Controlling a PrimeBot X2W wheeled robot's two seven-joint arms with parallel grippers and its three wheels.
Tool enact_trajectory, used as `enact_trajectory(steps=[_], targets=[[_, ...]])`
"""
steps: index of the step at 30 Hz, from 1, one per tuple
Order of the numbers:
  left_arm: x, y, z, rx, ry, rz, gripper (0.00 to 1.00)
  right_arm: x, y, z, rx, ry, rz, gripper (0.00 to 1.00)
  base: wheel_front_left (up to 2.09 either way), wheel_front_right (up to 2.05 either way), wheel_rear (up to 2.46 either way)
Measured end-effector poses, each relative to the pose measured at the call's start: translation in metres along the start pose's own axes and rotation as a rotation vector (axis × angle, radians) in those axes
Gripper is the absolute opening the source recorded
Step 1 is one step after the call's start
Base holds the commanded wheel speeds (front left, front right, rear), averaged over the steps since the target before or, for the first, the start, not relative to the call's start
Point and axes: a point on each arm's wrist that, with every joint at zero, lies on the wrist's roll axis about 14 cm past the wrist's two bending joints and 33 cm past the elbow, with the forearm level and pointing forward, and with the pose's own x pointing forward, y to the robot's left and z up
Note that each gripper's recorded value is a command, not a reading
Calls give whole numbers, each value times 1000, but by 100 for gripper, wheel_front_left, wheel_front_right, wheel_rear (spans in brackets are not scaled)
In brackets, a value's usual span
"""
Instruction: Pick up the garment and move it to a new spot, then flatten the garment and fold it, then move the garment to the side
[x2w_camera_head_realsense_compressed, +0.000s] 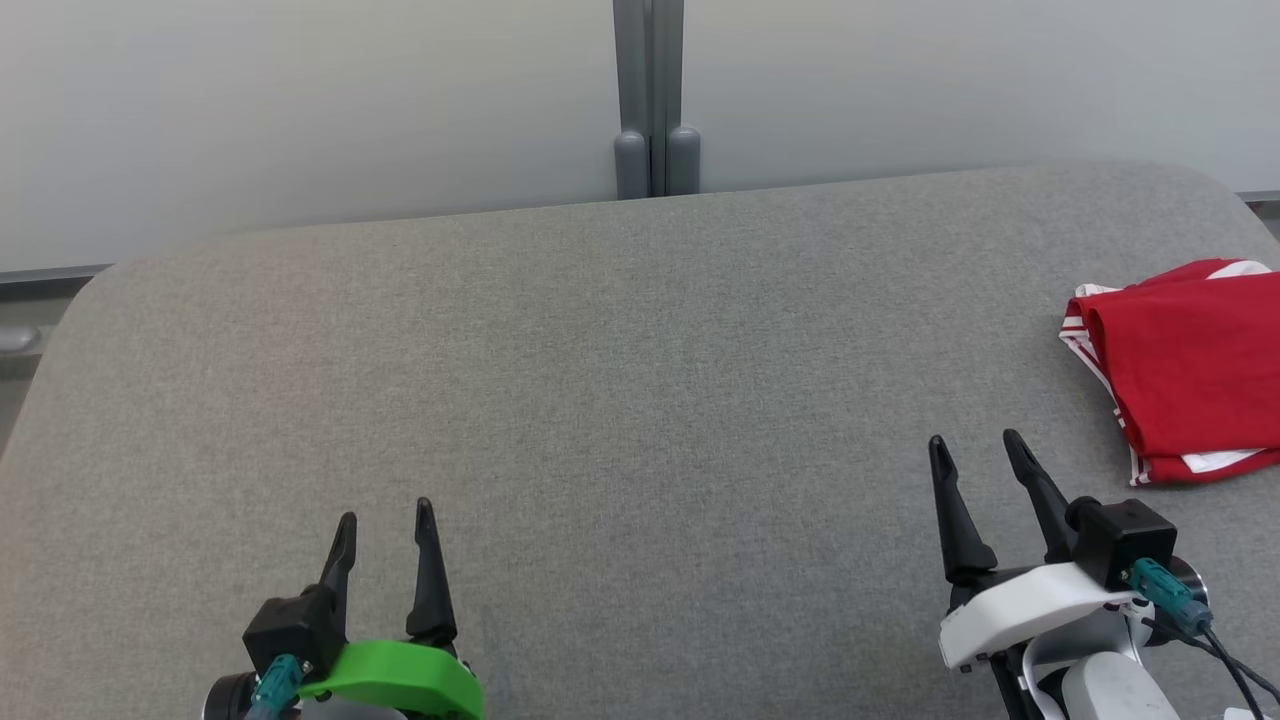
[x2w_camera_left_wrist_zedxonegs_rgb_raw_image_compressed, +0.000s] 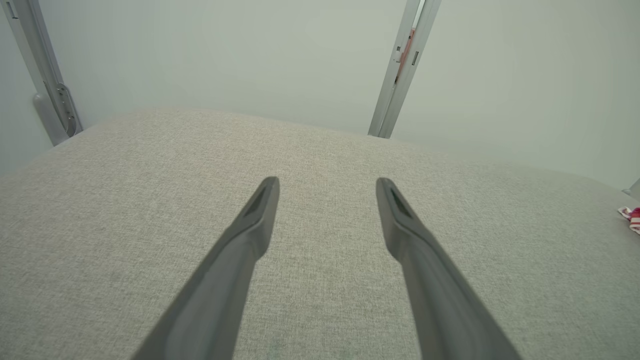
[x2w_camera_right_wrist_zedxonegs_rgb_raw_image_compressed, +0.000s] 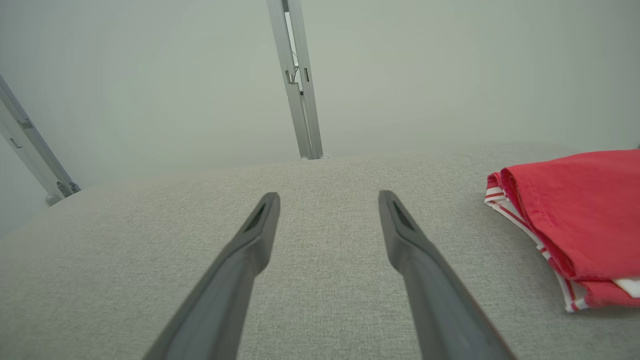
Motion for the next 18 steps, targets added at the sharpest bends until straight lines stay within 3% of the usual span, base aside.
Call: enact_trajectory(steps=[18], targets=[[-9,0,0,3,-2,7,100,-5,7,-2,12,10,17,100,0,0,0]])
